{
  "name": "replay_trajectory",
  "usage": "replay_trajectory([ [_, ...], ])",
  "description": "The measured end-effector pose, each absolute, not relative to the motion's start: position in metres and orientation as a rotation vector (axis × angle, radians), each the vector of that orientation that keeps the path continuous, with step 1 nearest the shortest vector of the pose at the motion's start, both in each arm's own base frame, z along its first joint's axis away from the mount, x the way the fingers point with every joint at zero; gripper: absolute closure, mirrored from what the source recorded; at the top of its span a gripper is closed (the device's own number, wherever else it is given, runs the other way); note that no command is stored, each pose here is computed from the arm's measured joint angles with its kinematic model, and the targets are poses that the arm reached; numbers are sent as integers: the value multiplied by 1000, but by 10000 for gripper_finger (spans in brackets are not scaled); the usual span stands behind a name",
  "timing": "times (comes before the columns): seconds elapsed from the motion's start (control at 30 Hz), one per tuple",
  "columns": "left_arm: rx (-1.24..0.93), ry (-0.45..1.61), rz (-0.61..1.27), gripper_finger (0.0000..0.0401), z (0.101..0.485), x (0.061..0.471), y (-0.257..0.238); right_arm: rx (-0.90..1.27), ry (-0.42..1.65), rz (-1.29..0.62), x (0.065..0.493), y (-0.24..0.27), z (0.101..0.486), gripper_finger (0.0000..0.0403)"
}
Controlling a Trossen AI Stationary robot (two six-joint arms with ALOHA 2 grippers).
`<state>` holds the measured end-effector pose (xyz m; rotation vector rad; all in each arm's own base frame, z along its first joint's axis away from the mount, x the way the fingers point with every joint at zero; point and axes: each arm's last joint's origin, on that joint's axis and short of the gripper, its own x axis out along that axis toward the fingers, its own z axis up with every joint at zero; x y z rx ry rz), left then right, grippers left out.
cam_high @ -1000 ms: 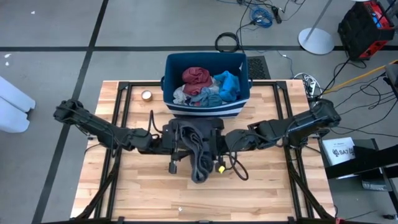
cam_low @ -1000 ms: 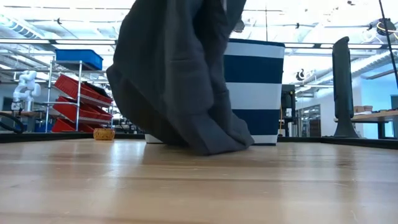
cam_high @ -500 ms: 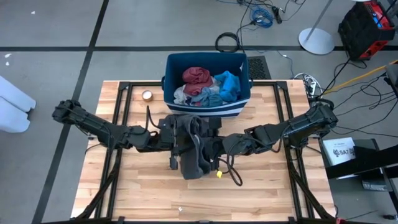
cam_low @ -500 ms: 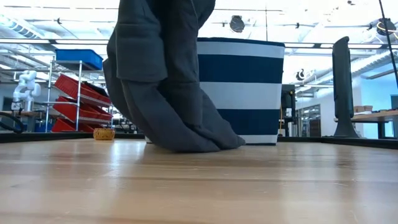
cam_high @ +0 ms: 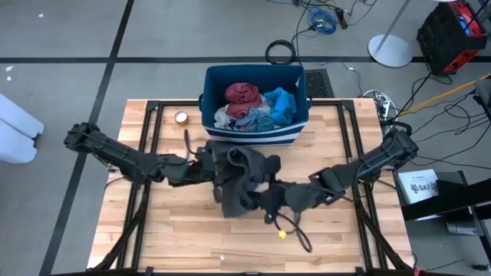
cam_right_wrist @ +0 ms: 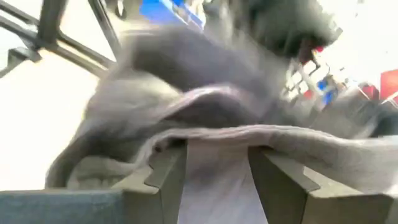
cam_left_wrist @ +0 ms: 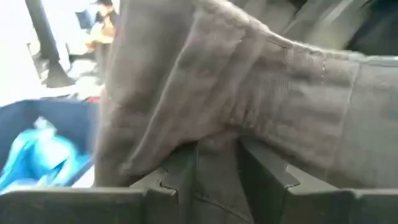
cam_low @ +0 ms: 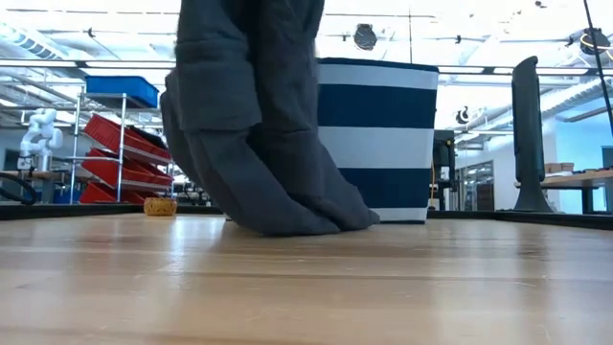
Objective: Sort clothes
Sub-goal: Put the gray short into the blue bin
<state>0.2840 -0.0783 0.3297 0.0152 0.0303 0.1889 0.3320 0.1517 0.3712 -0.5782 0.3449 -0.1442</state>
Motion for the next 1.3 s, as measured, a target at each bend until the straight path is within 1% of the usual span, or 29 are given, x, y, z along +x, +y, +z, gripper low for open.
replay_trajectory([
  [0.13,38,125,229,278,316,285,-77,-578,309,-149,329,155,378,238],
  [0.27,16,80,205,278,323,284,-78,-596,319,-152,328,154,378,238],
  [0.4,8,63,179,278,326,283,-79,-589,379,-161,326,151,372,238],
  [0.5,5,58,170,278,328,282,-79,-600,432,-228,324,147,367,238],
  [0.57,19,91,168,278,326,281,-78,-601,454,-286,319,147,367,238],
  [0.63,36,135,175,278,322,280,-74,-536,465,-311,310,144,370,238],
  [0.7,41,208,194,278,317,277,-68,-400,488,-307,299,140,372,238],
  [0.77,29,287,218,278,310,274,-62,-269,571,-290,289,133,367,238],
  [0.83,12,360,223,278,303,272,-57,-157,693,-291,282,128,357,238],
  [0.87,-8,379,197,278,302,272,-56,-114,762,-302,277,127,351,238],
  [1.0,-70,399,-60,278,300,276,-64,-38,956,-428,257,124,308,238],
  [1.07,-83,392,-144,278,296,281,-72,-1,1017,-499,244,121,283,238],
  [1.17,-76,410,-172,278,286,289,-82,164,998,-538,226,112,249,238],
  [1.23,-71,437,-166,278,277,294,-83,322,941,-473,224,108,222,238],
  [1.3,-68,461,-150,278,270,298,-80,481,807,-393,224,105,206,238],
])
